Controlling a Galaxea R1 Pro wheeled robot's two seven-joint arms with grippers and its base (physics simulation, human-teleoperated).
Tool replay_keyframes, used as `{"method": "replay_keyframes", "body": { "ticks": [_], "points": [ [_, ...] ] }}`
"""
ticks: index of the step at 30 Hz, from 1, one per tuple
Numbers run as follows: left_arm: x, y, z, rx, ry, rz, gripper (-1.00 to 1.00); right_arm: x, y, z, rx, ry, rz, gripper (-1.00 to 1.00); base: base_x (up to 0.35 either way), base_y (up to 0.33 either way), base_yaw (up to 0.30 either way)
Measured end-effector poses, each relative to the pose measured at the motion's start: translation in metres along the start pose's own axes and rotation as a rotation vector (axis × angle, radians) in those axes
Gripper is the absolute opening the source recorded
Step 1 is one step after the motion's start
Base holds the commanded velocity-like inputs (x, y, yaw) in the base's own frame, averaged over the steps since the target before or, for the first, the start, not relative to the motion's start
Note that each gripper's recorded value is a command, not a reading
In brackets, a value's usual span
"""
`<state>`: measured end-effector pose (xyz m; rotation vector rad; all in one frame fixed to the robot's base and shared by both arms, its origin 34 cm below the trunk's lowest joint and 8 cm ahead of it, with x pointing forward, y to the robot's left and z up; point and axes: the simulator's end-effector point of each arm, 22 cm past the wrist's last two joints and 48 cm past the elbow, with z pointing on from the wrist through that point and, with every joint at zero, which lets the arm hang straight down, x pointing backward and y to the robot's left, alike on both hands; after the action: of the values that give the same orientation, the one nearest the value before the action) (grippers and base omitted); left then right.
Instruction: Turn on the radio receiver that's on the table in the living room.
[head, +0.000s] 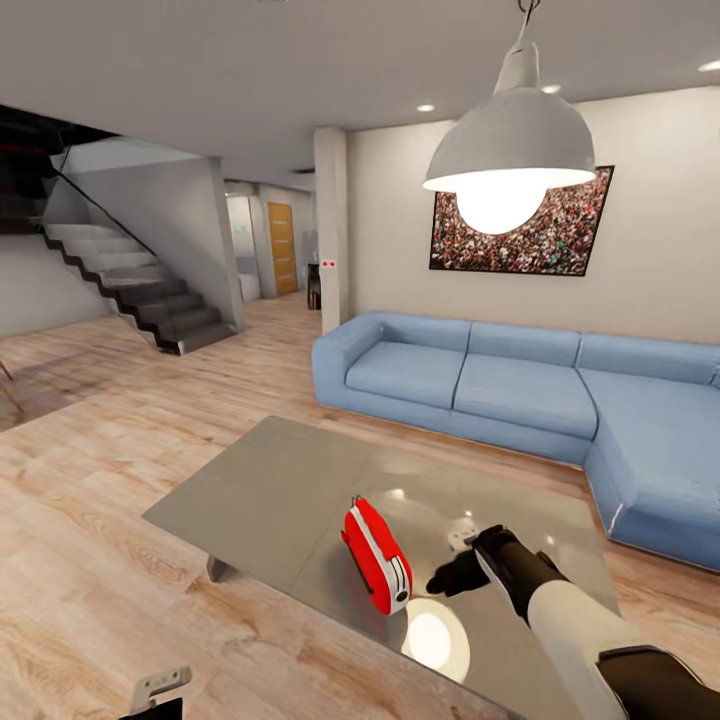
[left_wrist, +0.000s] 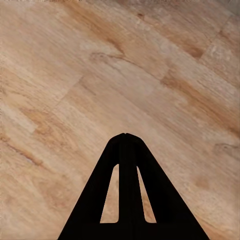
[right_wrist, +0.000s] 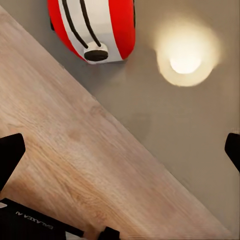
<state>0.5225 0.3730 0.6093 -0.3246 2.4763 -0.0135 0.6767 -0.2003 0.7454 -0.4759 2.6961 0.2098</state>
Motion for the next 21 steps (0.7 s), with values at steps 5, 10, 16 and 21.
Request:
{"method": "replay_keyframes", "body": {
  "ticks": [5, 10, 16, 21],
  "points": [
    [-0.003, 0.001, -0.006, -0.002, 0.001, 0.002, -1.0, 0.025, 0.007, 0.011, -0.021, 0.011, -0.012, 1.0, 0.0, 0.0, 0.0],
    [-0.007, 0.001, -0.012, -0.003, 0.002, 0.002, -1.0, 0.043, 0.014, 0.016, -0.041, 0.011, -0.022, 1.0, 0.0, 0.0, 0.0],
    [-0.011, 0.001, -0.019, -0.002, 0.002, 0.003, -1.0, 0.064, 0.025, 0.02, -0.07, 0.004, -0.036, 1.0, 0.0, 0.0, 0.0],
    [-0.014, 0.001, -0.025, -0.003, 0.003, 0.004, -1.0, 0.077, 0.035, 0.021, -0.091, -0.028, -0.053, 1.0, 0.0, 0.0, 0.0]
  ]
}}
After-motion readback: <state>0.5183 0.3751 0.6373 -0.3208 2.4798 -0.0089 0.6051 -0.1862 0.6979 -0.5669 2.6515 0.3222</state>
